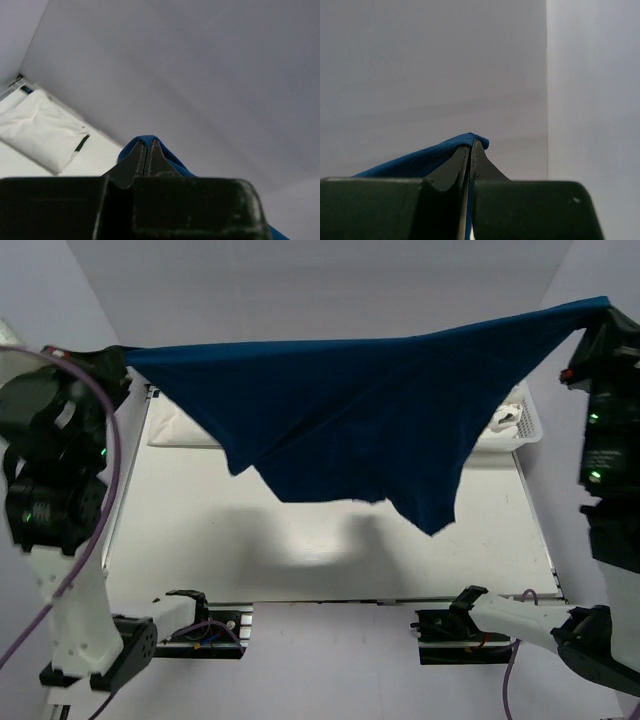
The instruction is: Fold and stack the t-shirts
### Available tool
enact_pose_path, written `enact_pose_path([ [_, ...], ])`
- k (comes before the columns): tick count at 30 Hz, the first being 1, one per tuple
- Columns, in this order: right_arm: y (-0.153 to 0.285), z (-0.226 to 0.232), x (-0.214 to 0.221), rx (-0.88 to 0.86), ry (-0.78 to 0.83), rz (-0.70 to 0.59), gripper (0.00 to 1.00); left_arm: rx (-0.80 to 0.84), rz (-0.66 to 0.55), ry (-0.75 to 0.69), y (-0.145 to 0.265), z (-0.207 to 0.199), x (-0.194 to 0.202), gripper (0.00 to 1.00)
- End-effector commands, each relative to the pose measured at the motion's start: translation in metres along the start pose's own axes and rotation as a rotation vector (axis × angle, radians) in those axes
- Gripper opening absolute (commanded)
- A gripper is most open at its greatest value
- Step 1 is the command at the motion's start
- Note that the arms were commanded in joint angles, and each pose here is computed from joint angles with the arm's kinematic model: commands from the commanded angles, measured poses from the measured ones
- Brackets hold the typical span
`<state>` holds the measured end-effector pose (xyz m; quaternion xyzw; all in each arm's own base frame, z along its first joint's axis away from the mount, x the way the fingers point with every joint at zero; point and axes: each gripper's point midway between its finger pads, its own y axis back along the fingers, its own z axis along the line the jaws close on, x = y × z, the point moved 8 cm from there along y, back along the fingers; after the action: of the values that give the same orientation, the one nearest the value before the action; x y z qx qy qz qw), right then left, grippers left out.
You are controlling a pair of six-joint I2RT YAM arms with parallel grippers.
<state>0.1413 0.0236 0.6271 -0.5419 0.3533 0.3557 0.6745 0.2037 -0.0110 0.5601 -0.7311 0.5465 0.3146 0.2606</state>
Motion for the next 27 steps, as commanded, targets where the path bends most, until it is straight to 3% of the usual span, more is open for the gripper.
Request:
enact_pose_path([
  [1,0.022,-0.026,-0.039,-0.121,-0.009,-0.090,0.00,0.134,-0.136,-0.015,0.056,-0.007,-0.043,0.00],
  [5,0.034,-0.036,-0.050,-0.170,-0.039,-0.123,0.00,0.254,-0.185,0.014,0.087,-0.020,-0.064,0.00],
  [11,0.031,-0.034,-0.044,-0.149,-0.004,-0.119,0.00,0.294,-0.122,-0.005,0.075,-0.028,-0.056,0.00],
  [13,0.022,-0.027,-0.018,-0.071,0.085,-0.056,0.00,0.264,-0.082,-0.019,0.055,-0.026,-0.043,0.00],
  [14,0.017,-0.029,-0.027,-0.004,0.032,-0.119,0.00,0.257,-0.074,-0.022,0.047,-0.027,-0.039,0.00],
  [16,0.000,-0.009,0.012,0.069,0.206,-0.033,0.00,0.220,-0.013,-0.040,0.014,-0.029,-0.021,0.00],
  [17,-0.006,-0.006,0.009,0.116,0.171,-0.079,0.00,0.202,0.011,-0.049,0.001,-0.029,-0.013,0.00],
  [21,-0.049,0.047,0.072,0.174,0.426,-0.020,0.00,0.154,0.095,-0.099,-0.062,-0.032,0.017,0.00],
  [23,-0.063,0.051,0.073,0.210,0.431,-0.043,0.00,0.130,0.141,-0.124,-0.102,-0.031,0.041,0.00],
  [25,-0.091,0.072,0.109,0.195,0.493,-0.016,0.00,0.138,0.149,-0.125,-0.123,-0.035,0.051,0.00],
  [26,-0.102,0.064,0.091,0.242,0.462,-0.055,0.00,0.141,0.144,-0.123,-0.134,-0.036,0.055,0.00],
  [27,-0.131,0.082,0.137,0.220,0.530,0.006,0.00,0.140,0.145,-0.123,-0.154,-0.038,0.064,0.00],
])
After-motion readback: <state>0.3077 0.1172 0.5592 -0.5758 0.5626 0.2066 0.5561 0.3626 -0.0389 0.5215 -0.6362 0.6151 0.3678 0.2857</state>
